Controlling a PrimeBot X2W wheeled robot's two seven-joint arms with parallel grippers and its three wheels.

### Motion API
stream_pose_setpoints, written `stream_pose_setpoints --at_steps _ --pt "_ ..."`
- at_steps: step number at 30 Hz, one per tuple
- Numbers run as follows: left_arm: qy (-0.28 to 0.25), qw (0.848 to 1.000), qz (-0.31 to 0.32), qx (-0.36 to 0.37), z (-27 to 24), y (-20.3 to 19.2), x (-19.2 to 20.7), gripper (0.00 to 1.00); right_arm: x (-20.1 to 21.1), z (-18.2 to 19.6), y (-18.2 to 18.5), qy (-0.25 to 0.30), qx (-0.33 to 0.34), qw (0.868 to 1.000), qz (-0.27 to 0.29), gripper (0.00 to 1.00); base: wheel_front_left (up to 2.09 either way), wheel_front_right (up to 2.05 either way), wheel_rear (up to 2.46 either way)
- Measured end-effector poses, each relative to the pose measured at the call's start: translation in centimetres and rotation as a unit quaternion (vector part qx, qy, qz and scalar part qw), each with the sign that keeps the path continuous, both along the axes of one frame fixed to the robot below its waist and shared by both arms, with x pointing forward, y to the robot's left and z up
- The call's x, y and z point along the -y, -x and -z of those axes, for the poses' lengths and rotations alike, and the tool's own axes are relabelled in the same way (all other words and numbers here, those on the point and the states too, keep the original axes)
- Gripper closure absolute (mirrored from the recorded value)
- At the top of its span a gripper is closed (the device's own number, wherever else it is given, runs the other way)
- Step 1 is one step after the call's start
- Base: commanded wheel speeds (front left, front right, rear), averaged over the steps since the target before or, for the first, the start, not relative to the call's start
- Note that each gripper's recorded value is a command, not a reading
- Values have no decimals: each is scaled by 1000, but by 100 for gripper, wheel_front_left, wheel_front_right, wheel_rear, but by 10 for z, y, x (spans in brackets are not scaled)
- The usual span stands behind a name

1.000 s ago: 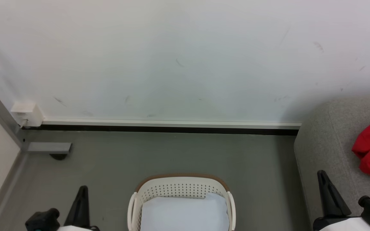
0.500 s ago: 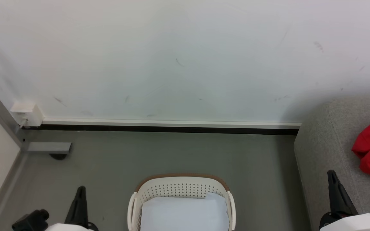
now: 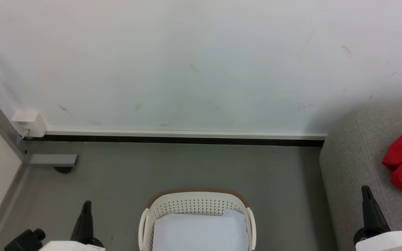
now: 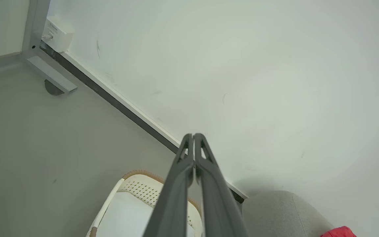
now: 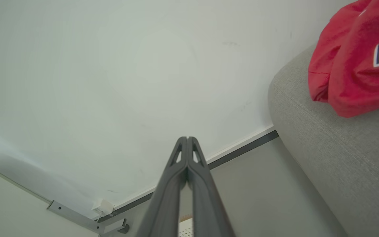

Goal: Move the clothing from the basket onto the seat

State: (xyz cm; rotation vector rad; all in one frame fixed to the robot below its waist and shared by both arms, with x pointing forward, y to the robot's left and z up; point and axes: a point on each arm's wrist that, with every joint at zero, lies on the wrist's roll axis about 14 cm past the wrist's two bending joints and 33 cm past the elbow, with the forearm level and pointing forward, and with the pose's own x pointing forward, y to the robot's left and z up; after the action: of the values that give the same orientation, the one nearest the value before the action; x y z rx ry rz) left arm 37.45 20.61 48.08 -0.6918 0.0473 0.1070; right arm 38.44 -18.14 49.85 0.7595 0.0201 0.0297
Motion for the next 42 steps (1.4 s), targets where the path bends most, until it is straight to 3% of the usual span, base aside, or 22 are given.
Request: stream_pose_setpoints --at_steps 18,42 --pt "115 993 -2 2 -2 -3 1 100 7 1 -1 -106 -14 994 12 100 0 0 0" --pt "241 970 1 13 -7 -7 3 100 11 1 -2 -221 -20 975 18 100 0 0 0"
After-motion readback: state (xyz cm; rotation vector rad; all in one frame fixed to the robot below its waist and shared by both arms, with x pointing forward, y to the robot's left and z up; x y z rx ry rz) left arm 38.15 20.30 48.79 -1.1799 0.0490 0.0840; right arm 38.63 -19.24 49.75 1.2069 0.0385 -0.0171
